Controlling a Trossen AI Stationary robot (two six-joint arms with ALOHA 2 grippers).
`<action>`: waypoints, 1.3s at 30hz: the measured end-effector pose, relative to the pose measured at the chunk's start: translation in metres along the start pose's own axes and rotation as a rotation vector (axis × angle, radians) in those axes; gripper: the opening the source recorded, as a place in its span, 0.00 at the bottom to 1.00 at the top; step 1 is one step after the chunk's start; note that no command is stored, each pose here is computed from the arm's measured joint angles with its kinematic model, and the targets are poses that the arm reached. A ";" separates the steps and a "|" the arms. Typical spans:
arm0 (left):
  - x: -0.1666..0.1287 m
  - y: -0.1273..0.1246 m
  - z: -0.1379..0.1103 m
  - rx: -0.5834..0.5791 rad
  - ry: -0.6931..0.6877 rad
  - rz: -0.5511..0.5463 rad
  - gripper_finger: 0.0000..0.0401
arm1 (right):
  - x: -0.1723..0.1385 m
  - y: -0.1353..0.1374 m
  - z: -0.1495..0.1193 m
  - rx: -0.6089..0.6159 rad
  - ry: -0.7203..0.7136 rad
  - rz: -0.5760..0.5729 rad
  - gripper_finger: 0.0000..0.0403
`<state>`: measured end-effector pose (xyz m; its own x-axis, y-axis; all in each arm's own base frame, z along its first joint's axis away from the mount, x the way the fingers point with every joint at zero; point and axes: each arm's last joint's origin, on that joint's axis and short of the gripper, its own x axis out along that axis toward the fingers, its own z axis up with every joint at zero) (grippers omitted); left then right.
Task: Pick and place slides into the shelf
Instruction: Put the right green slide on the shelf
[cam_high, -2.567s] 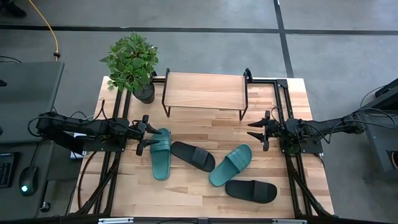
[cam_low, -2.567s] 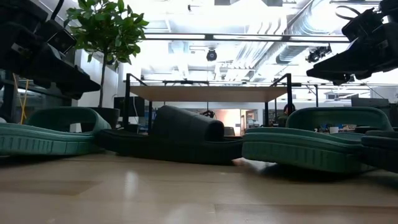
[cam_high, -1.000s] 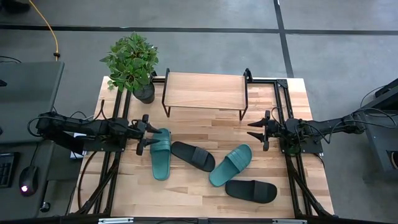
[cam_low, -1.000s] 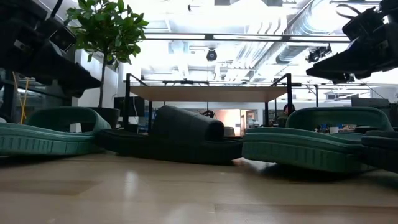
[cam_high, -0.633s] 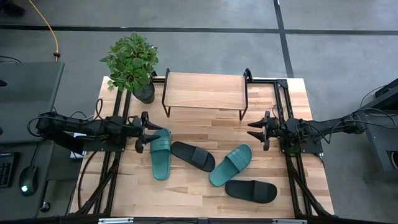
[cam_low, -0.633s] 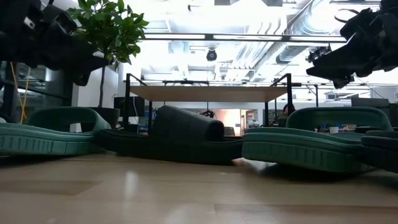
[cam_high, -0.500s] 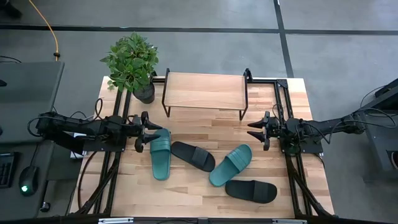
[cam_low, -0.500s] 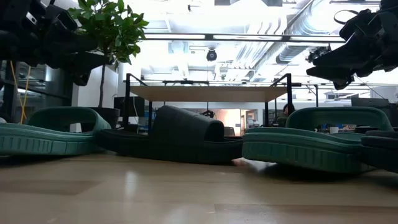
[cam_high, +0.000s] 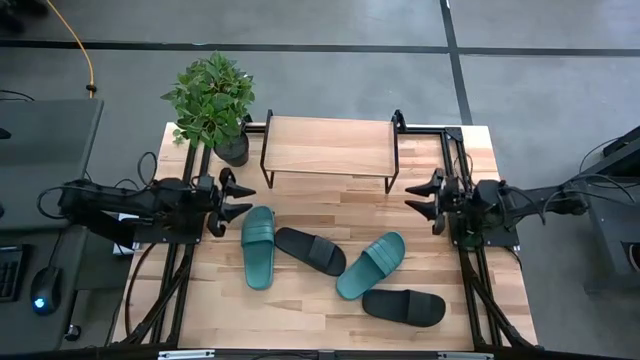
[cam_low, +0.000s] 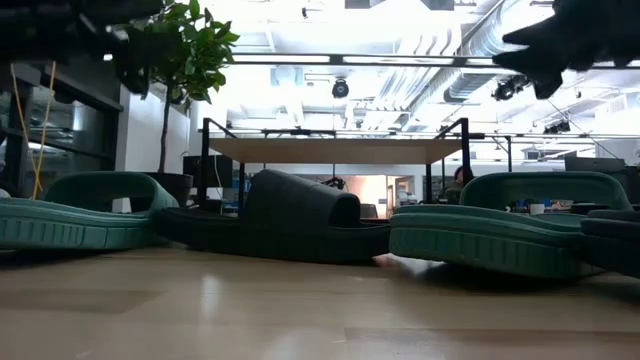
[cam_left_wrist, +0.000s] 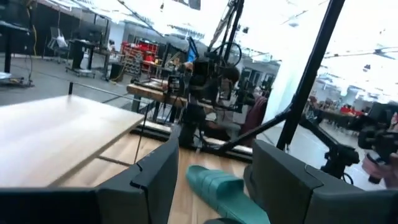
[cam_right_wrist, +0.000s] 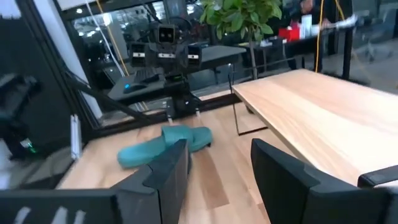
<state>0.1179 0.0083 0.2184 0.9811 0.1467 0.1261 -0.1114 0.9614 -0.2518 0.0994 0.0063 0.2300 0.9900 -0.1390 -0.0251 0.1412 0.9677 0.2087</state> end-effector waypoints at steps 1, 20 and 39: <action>0.001 -0.001 0.004 0.002 0.020 0.005 0.47 | -0.001 0.001 0.005 0.023 0.008 -0.001 0.42; 0.026 -0.008 0.024 0.198 0.311 0.061 0.47 | 0.055 0.027 0.041 -0.187 0.307 -0.017 0.42; 0.025 -0.007 0.019 0.274 0.393 0.072 0.47 | 0.093 0.095 0.049 -0.428 0.627 -0.246 0.42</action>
<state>0.1405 0.0099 0.2413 0.9490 0.1665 -0.2678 -0.1666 0.9858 0.0226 0.2047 0.0749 0.2952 0.7306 -0.3377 -0.5934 0.2192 0.9391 -0.2646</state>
